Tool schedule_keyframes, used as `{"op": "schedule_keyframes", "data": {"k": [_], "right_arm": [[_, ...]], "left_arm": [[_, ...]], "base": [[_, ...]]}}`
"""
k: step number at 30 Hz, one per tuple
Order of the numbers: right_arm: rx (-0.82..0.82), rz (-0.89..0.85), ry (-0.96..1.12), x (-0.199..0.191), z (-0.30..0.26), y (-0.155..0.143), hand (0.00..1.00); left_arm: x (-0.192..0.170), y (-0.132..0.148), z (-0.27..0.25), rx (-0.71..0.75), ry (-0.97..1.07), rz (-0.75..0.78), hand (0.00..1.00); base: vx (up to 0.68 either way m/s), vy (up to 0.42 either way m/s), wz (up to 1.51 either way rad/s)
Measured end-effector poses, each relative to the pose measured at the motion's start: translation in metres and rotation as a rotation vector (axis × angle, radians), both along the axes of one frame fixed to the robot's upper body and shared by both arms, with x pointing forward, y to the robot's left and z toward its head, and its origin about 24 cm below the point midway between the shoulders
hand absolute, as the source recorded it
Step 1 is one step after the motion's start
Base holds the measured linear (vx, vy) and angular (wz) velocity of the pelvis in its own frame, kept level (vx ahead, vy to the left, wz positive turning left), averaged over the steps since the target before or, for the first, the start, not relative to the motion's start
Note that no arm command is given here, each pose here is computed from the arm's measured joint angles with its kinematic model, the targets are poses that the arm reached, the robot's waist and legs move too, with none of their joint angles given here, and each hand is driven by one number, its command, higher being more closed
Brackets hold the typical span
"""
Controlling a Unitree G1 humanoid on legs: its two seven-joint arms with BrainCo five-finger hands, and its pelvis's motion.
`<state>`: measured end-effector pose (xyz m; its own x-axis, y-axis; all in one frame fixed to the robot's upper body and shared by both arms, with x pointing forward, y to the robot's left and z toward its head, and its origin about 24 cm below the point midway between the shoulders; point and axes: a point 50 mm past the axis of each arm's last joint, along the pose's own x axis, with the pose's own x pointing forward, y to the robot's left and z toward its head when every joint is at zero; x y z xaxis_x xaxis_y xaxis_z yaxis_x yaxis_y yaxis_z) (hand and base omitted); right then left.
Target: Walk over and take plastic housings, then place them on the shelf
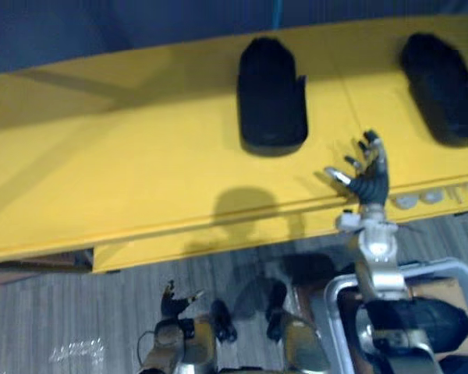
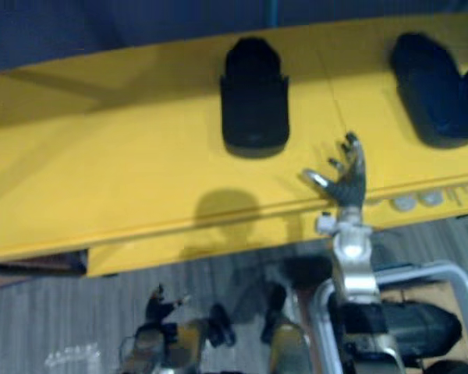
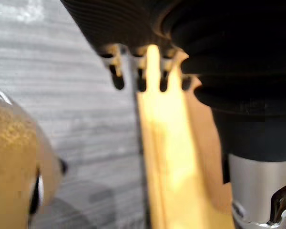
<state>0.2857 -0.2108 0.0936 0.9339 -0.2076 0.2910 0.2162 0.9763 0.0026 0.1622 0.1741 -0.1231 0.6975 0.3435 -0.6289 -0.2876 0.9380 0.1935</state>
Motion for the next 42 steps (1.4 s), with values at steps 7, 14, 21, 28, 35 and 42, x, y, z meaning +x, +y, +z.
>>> {"op": "schedule_keyframes", "data": {"k": [7, 14, 21, 28, 35, 42], "right_arm": [[0.027, -0.027, 0.106, -0.02, -0.028, -0.013, 0.0], [0.051, 0.093, 0.16, -0.017, -0.037, 0.012, 0.0], [0.089, 0.024, 0.143, -0.018, -0.036, 0.003, 0.0], [0.102, 0.026, 0.128, -0.019, -0.035, 0.004, 0.0], [0.181, 0.036, 0.152, -0.03, -0.047, 0.007, 0.0], [0.209, 0.046, 0.12, -0.035, -0.044, 0.011, 0.0]], "left_arm": [[-0.033, 0.006, -0.013, -0.008, 0.084, -0.009, 0.0], [-0.046, 0.004, -0.013, -0.018, 0.068, 0.005, 0.0], [-0.034, 0.007, -0.009, 0.017, 0.046, -0.051, 0.0], [-0.035, 0.006, -0.009, 0.028, 0.03, -0.035, 0.0], [-0.036, 0.002, -0.006, 0.053, 0.007, -0.066, 0.0], [-0.037, 0.002, -0.006, 0.055, 0.011, -0.076, 0.0]], "base": [[0.09, 0.057, -0.17], [-0.08, 0.053, -0.68], [-0.08, 0.047, 0.06], [-0.01, 0.01, 0.02], [-0.01, -0.003, 0.01], [-0.05, -0.022, 0.03]]}}
